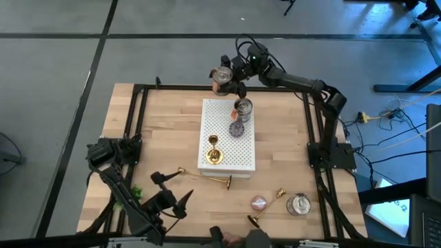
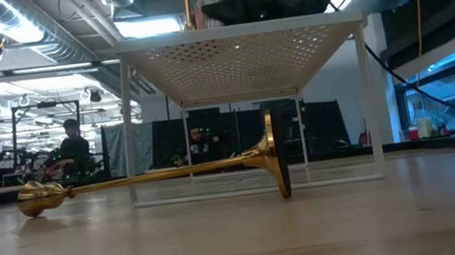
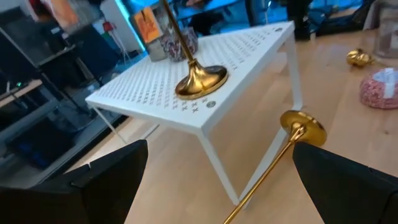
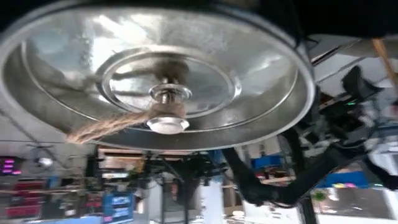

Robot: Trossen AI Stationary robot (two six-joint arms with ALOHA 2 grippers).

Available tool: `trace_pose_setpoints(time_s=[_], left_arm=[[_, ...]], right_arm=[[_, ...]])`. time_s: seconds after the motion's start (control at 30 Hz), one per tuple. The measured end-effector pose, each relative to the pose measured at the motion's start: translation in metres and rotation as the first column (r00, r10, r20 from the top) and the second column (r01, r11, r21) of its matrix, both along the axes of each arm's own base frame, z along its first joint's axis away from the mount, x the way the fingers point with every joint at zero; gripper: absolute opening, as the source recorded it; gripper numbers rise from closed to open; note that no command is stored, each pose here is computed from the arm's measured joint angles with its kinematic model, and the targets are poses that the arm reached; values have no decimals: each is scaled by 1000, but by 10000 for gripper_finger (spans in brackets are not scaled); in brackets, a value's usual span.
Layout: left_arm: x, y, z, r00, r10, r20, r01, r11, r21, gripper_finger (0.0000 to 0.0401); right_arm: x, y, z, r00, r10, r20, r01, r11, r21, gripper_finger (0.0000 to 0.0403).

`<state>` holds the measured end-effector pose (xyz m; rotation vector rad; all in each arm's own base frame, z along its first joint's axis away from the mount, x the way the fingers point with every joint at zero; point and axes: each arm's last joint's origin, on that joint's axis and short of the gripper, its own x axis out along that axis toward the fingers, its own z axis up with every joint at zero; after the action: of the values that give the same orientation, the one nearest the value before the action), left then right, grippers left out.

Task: Pick & Place candle stick holders
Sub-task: Put the left silver scented candle on the shelf

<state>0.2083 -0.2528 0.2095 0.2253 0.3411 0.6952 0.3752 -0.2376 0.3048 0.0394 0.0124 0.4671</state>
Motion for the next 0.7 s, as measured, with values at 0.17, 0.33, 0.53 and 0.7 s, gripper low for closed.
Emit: trace_pose_setpoints(time_s=[0.17, 0.33, 0.53, 0.7], left_arm=[[-3, -2, 0, 999, -30, 28, 30, 999, 20, 400], [-2, -2, 0, 999, -29, 28, 29, 999, 20, 400], [-2, -1, 0, 999, -27, 28, 27, 999, 20, 400], [-1, -1, 0, 999, -25, 28, 24, 1000, 20, 400]], right_arm=[[6, -3, -15, 998, 65, -7, -64, 998, 23, 347], [10, -5, -24, 993, 117, -9, -117, 992, 37, 347], [10, -4, -26, 982, 188, 2, -188, 982, 30, 347], [10, -5, -25, 982, 189, 15, -189, 982, 13, 347]])
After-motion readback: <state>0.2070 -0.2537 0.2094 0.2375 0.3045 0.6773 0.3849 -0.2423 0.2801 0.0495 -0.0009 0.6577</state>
